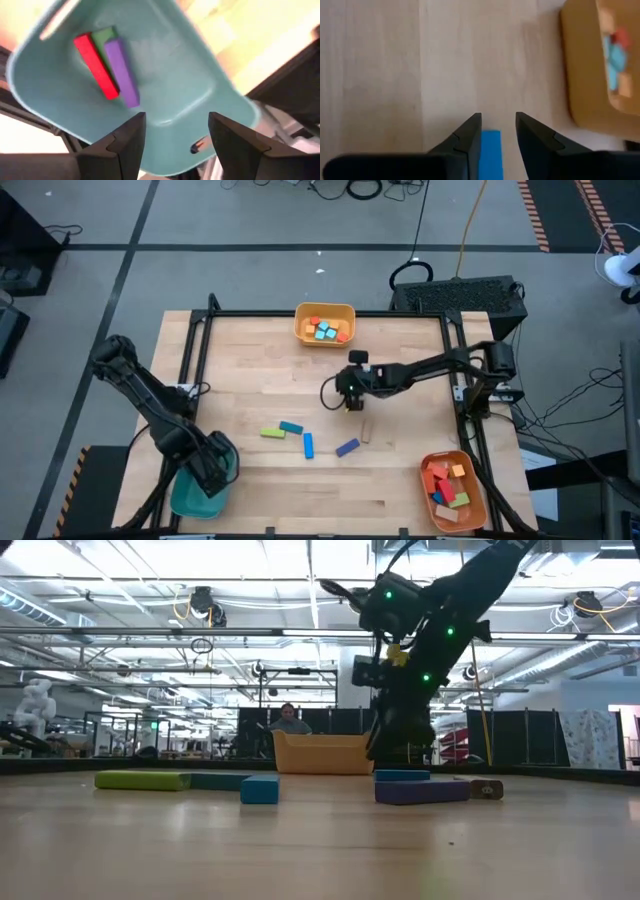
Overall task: Sort blocks by size
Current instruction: Put the top small blue rectangle block into the green bin
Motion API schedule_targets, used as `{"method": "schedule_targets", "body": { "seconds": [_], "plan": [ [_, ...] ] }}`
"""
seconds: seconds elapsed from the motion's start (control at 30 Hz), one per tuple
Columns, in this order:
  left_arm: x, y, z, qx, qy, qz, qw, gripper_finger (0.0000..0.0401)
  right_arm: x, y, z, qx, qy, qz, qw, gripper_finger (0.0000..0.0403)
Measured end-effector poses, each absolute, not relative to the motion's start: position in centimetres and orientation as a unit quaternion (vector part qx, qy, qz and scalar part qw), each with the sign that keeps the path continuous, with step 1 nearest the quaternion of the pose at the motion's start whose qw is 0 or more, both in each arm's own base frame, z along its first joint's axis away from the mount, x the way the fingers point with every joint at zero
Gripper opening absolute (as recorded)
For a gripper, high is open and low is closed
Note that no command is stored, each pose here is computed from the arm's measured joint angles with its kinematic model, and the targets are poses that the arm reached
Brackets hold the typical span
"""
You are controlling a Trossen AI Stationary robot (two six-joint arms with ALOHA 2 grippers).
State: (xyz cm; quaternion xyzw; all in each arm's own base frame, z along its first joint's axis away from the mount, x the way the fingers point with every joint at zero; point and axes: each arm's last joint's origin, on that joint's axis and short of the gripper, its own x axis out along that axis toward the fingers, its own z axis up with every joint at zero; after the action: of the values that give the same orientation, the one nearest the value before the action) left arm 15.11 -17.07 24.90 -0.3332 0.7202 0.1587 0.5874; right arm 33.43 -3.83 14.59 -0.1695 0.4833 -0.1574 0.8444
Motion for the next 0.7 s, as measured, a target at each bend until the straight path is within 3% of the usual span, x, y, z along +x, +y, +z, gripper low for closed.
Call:
{"method": "schedule_targets", "body": {
  "seconds": [0.13,0.27,0.5,0.7],
  "plan": [
    [15.7,-16.7,26.7,-0.33,0.69,0.148,0.627,0.0217,32.6,-5.3,14.6,-0.13,0.513,-0.097,0.843,0.0107],
    [16.5,-16.2,27.7,-0.293,0.647,0.137,0.69,0.0217,31.6,-7.0,14.1,-0.105,0.548,-0.089,0.825,0.0107],
    [17.8,-14.7,27.9,-0.145,0.59,0.1,0.788,0.0217,30.8,-8.9,14.0,-0.072,0.561,-0.093,0.819,0.0107],
    [19.0,-13.2,28.1,-0.048,0.529,0.138,0.836,0.0217,30.3,-9.9,13.8,-0.032,0.564,-0.087,0.82,0.0107]
  ]
}}
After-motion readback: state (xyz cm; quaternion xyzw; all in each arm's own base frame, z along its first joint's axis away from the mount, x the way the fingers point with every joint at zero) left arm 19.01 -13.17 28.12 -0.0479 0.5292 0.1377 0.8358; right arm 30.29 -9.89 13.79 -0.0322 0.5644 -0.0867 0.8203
